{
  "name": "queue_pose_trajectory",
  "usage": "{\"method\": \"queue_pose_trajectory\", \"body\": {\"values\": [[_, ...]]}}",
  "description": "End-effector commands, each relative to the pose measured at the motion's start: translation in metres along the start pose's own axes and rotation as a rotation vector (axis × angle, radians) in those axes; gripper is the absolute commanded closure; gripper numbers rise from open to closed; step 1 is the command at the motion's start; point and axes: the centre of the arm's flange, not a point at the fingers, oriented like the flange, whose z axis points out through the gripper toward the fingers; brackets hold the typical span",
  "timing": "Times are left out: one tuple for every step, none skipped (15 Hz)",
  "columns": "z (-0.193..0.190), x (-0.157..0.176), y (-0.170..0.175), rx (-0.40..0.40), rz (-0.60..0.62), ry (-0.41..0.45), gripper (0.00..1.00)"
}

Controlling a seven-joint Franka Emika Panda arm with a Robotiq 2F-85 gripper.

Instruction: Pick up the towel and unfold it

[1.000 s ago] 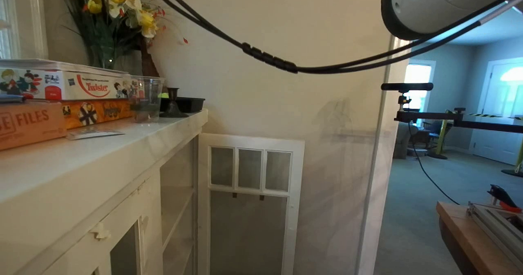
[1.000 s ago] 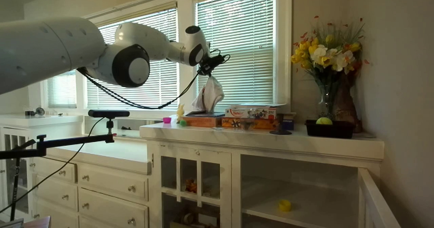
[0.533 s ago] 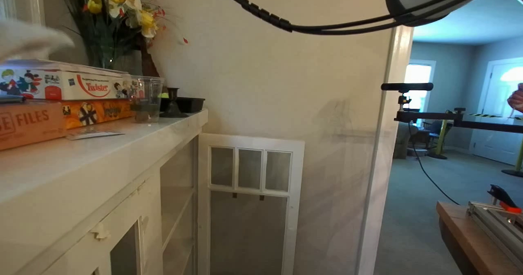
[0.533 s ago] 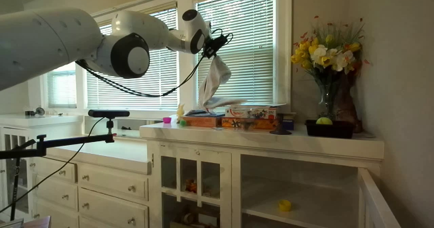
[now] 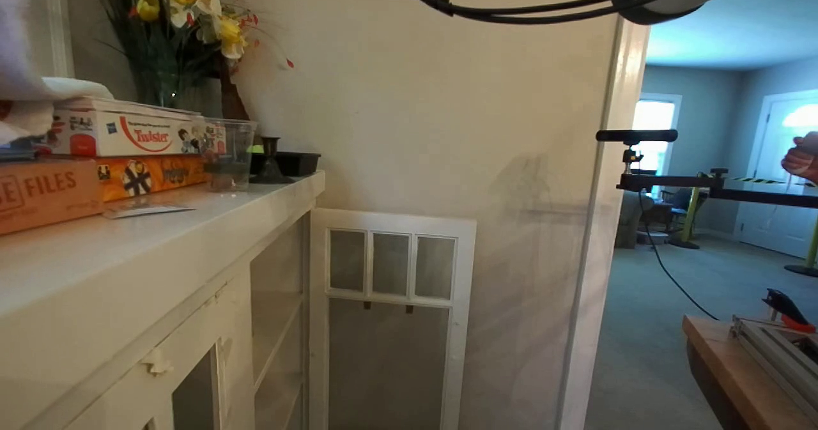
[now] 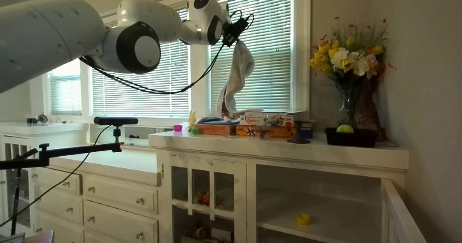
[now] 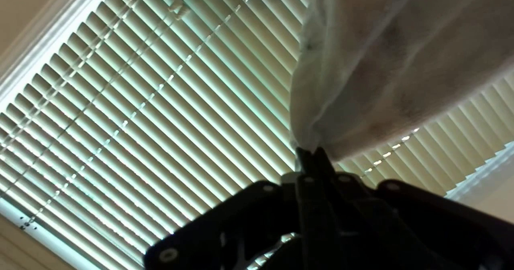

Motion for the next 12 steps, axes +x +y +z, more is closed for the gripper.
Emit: {"method": "queue_pose_trajectory", "body": {"values": [[0.055,0.02,0.048,-0.062,0.019,-0.043,1.0],[0.049,0.02,0.056,-0.092,0.025,-0.052,1.0],[0.043,0.019,0.064,-0.121,0.027,-0.061,1.0],[0.038,0.018,0.072,-0.146,0.03,-0.069,1.0],[0.032,0.018,0.081,-0.175,0.031,-0.076,1.0],[0.025,0.019,0.09,-0.202,0.034,-0.079,1.0],[0.017,0.022,0.1,-0.235,0.035,-0.078,1.0],[0.009,0.025,0.11,-0.268,0.032,-0.077,1.0],[-0.001,0.03,0.12,-0.305,0.025,-0.071,1.0],[-0.01,0.035,0.129,-0.339,0.016,-0.064,1.0],[-0.018,0.041,0.138,-0.37,0.008,-0.059,1.0],[-0.026,0.046,0.146,-0.394,0.001,-0.056,1.0]]}}
